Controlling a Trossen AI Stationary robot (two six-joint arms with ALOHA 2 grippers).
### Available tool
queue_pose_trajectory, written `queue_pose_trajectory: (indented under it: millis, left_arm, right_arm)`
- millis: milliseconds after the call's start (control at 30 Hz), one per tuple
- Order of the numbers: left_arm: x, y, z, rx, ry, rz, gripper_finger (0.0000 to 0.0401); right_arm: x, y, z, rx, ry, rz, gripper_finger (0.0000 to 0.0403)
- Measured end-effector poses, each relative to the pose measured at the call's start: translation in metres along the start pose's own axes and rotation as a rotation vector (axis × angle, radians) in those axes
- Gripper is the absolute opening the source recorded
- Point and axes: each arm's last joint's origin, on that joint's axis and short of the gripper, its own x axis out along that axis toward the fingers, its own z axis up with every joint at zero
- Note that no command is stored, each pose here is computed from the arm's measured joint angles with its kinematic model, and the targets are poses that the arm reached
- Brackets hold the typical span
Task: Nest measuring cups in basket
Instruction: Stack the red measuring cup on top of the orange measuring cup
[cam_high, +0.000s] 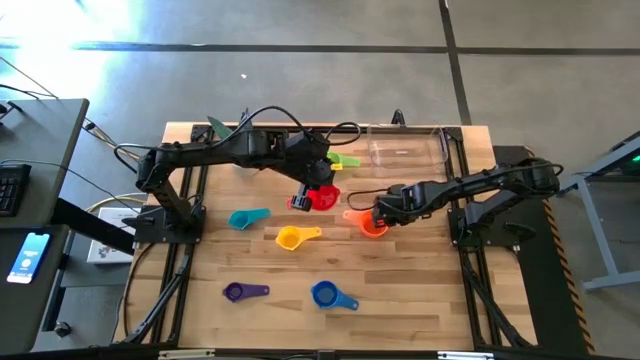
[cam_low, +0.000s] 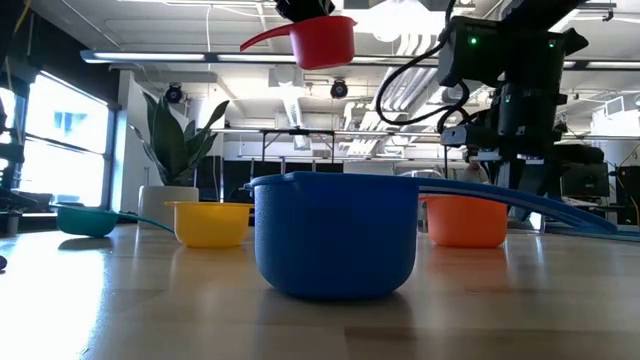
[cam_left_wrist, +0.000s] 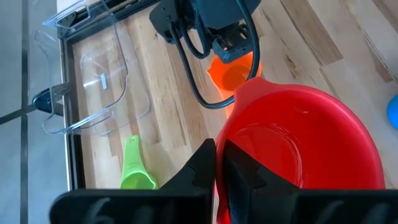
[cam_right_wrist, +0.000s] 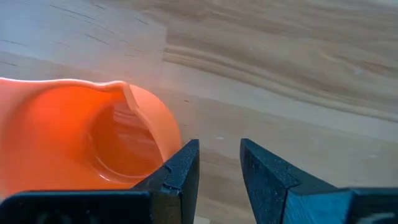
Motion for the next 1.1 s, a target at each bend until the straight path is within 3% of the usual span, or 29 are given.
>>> queue_pose_trajectory:
  millis: [667,900,1100]
  left_arm:
    - [0.000,0.000,0.000,0.031,-0.003,0.002,0.0008]
    - [0.000,0.000,0.001,0.048,-0.007,-0.002,0.0008]
    - [0.012,-0.001,0.004,0.095,-0.047,-0.064,0.0008]
  right_arm:
    - [0.011,0.018,0.013,0.050,-0.039,0.127,0.0108]
    - [-0.014,0.023,0.018,0.054,-0.084,0.099,0.0108]
    - [-0.054,0.031,0.029,0.072,-0.183,0.051,0.0108]
